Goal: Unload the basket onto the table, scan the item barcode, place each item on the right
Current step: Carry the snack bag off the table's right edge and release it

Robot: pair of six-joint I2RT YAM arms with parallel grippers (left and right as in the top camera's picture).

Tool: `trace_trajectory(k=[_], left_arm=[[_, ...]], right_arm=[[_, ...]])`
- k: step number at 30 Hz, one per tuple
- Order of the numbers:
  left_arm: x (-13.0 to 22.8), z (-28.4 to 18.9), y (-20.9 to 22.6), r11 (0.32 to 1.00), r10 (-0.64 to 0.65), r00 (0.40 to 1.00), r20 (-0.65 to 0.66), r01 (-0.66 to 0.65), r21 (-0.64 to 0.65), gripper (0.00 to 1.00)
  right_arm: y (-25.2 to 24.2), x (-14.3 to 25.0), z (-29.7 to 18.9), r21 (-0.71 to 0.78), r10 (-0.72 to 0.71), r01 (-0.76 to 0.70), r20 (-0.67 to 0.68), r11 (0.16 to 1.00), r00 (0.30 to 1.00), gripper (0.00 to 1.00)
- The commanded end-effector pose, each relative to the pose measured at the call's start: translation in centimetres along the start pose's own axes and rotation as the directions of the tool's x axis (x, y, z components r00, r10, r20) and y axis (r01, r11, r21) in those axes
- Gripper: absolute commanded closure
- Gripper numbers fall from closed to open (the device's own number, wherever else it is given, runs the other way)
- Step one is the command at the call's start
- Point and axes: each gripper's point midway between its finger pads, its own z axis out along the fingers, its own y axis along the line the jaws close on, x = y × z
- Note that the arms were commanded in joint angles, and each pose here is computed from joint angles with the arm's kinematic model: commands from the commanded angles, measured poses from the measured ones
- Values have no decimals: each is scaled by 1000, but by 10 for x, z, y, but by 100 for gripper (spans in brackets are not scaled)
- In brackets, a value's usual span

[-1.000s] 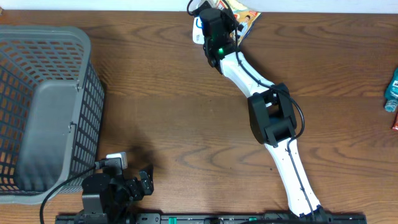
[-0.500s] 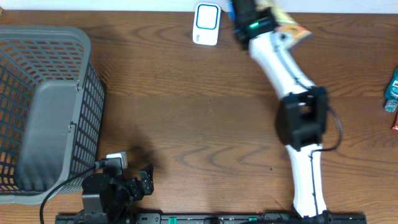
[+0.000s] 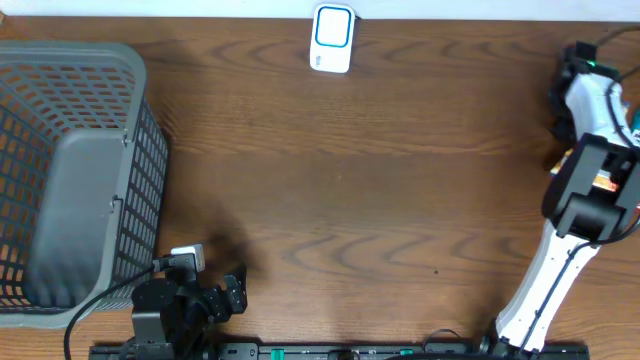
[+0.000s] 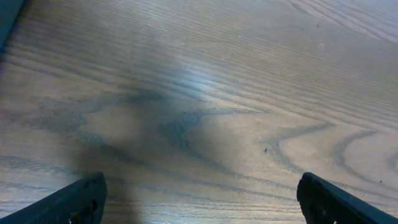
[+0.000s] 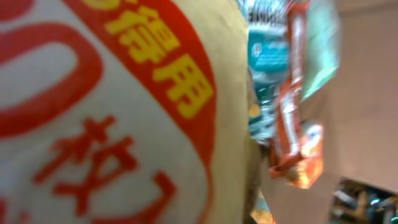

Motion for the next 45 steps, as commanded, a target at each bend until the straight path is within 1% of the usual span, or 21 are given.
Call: trace_trajectory(k=[1, 2, 3, 4, 6, 7, 8, 9, 11, 14, 15, 19, 21, 24, 28, 36, 41, 44, 45], left_arm=[[2, -1, -2, 1000, 7, 1000, -8, -7, 9, 2], [2, -1, -2, 1000, 7, 1000, -8, -7, 9, 2], [2, -1, -2, 1000, 7, 1000, -8, -7, 9, 2], [2, -1, -2, 1000, 7, 1000, -8, -7, 9, 2], [2, -1, -2, 1000, 7, 1000, -8, -7, 9, 2], [2, -1, -2, 1000, 7, 1000, -9, -7, 9, 2], [2, -1, -2, 1000, 7, 1000, -8, -7, 9, 2], [2, -1, -2, 1000, 7, 1000, -8, -7, 9, 2], [2, -1, -2, 1000, 7, 1000, -8, -7, 9, 2], [2, -1, -2, 1000, 7, 1000, -8, -7, 9, 2], [2, -1, -2, 1000, 7, 1000, -8, -7, 9, 2], [2, -1, -2, 1000, 7, 1000, -8, -7, 9, 2], [2, -1, -2, 1000, 7, 1000, -9, -7, 9, 2], [2, -1, -2, 1000, 7, 1000, -8, -7, 9, 2], [2, -1, -2, 1000, 7, 1000, -8, -7, 9, 2], [2, -1, -2, 1000, 7, 1000, -8, -7, 9, 2], [2, -1, -2, 1000, 7, 1000, -8, -7, 9, 2], [2, -1, -2, 1000, 7, 1000, -8, -7, 9, 2], [2, -1, -2, 1000, 7, 1000, -8, -7, 9, 2]], right_arm=[[-11, -10, 1, -61, 101, -100, 4, 993, 995, 90], [-17, -15, -3, -63, 115, -113, 14, 992, 993, 82], [-22, -20, -9, -73, 131, -128, 28, 989, 991, 61], [-26, -26, -18, -95, 150, -145, 45, 985, 988, 44], [-30, -37, -42, -171, 161, -145, 84, 975, 983, 18], [-32, -43, -56, -211, 168, -142, 108, 967, 980, 6], [-36, -48, -73, -258, 176, -136, 137, 956, 975, 1], [-40, -57, -110, -359, 186, -106, 196, 927, 963, 1], [-48, -63, -159, -471, 207, -59, 269, 880, 941, 1], [-62, -61, -232, -588, 238, 34, 379, 808, 894, 1], [-71, -57, -265, -625, 255, 83, 431, 776, 866, 1], [-107, -27, -357, -687, 334, 178, 542, 705, 771, 1], [-127, -7, -390, -694, 362, 210, 580, 688, 730, 1], [-154, 19, -425, -703, 407, 243, 620, 668, 671, 1], [-195, 51, -459, -713, 478, 268, 654, 648, 586, 1], [-262, 101, -492, -727, 588, 268, 675, 632, 446, 1], [-288, 126, -502, -732, 628, 269, 677, 625, 384, 1], [-298, 141, -502, -733, 634, 269, 677, 625, 372, 1], [-299, 149, -499, -732, 628, 270, 678, 625, 382, 1]])
